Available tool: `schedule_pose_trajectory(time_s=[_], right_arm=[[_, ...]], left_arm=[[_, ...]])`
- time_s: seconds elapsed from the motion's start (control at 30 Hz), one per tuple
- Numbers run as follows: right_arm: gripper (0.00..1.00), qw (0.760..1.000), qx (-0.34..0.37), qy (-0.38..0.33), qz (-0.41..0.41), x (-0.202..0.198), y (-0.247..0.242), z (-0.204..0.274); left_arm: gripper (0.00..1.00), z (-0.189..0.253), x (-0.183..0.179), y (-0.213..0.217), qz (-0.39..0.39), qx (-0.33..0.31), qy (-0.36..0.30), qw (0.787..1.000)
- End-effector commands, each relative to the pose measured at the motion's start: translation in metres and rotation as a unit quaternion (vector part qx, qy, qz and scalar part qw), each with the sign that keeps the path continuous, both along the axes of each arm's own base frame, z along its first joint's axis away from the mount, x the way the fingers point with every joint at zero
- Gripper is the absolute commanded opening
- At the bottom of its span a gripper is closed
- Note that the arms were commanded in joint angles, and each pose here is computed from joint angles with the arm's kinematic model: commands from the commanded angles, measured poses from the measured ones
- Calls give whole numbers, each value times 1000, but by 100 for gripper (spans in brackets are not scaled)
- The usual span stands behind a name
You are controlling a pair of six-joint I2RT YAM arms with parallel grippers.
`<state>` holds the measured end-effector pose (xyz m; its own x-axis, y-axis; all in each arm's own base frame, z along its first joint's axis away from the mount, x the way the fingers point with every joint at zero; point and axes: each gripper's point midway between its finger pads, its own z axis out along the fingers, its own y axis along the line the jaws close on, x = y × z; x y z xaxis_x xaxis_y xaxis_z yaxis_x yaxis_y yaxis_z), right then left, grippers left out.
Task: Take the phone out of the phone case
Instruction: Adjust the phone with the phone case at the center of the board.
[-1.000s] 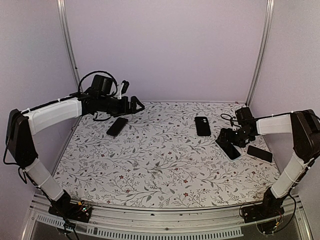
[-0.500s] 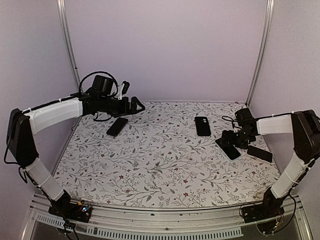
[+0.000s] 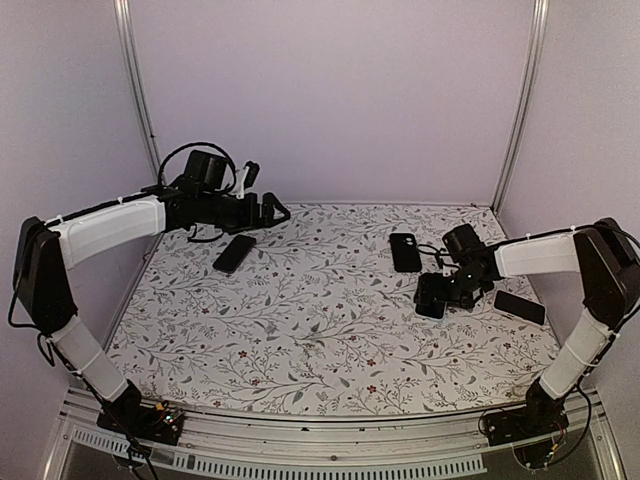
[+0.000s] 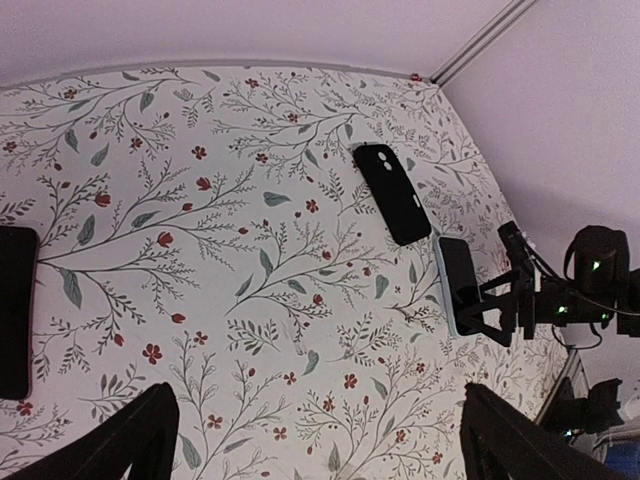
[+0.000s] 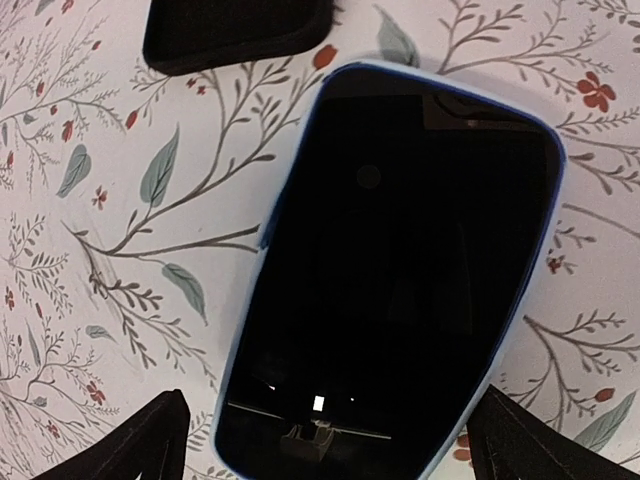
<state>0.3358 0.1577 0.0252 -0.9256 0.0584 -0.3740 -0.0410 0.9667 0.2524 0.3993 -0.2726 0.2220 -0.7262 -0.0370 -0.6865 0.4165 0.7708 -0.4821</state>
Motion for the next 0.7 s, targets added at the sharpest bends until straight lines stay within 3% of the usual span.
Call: schedule_pose_trajectory(time_s=[0.0,0.1,0.4,0.67], right_arm=[[99,1000,-18,5,-17,0,7,-3],[99,997,-51,0,-49,6,-8,-7],[99,991,-40,-44,-117,50,-20,23],[99,989,-52,-32,-133,68,-25,8]], left_arm=[[99,-2,0,-11,-15,-10,0,1000],[99,-2,-1,-12,-15,-10,0,1000],[99,-5,-2,-11,-14,-10,3,1000],[99,-7,-6,-13,-15,-10,8,1000]])
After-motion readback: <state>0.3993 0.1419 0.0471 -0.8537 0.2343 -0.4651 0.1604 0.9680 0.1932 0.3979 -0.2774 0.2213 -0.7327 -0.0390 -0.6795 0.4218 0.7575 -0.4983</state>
